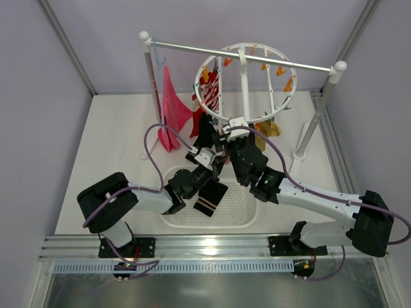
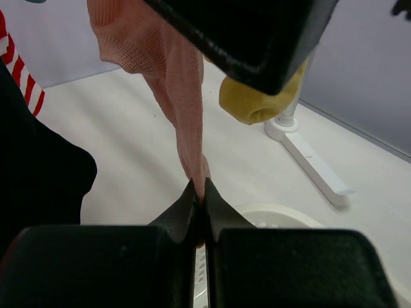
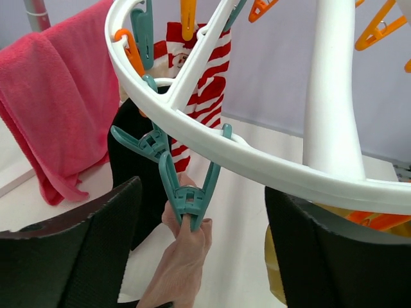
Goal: Remove the socks clipped to the hanger
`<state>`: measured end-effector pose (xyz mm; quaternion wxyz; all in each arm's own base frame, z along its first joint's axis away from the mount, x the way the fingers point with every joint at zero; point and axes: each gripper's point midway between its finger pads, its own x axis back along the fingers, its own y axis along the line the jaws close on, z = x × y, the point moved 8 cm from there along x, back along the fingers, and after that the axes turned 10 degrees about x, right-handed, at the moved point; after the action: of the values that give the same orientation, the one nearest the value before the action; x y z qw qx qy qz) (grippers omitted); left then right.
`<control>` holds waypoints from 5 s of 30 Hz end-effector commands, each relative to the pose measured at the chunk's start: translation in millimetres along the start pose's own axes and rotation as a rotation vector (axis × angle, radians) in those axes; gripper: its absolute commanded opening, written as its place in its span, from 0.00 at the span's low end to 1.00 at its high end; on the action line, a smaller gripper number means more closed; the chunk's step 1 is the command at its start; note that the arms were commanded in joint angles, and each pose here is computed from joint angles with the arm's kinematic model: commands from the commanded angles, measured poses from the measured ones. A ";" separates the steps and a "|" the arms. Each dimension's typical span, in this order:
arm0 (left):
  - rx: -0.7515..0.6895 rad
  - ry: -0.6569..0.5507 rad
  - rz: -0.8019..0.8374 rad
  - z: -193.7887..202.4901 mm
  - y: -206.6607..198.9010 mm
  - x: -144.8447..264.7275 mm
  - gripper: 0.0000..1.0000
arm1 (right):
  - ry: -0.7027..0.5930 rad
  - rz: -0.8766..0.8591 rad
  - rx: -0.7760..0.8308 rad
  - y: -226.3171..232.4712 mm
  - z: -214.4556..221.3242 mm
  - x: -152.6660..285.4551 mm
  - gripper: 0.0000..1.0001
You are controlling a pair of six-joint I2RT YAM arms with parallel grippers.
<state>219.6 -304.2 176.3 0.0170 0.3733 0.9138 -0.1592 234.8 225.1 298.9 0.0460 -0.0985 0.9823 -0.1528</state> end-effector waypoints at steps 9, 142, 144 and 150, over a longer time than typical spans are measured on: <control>-0.006 -0.055 0.027 -10.5 -3.8 -0.7 0.00 | -0.064 0.094 -0.041 -12.2 -19.7 -3.2 0.12; 0.034 -0.108 0.201 -21.7 -42.2 -102.6 1.00 | -0.317 0.279 -0.561 -113.5 68.2 123.5 1.00; 0.032 -0.114 0.211 -22.3 -44.0 -106.1 1.00 | -0.318 0.279 -0.560 -113.6 68.2 123.4 1.00; 0.036 -0.112 0.216 -17.4 -45.0 -112.7 1.00 | -0.317 0.274 -0.554 -112.6 68.4 122.9 0.99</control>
<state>264.4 -402.3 200.4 0.0269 0.4646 0.8677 -0.1748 144.3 73.6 256.4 0.1795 0.0102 0.9761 0.1219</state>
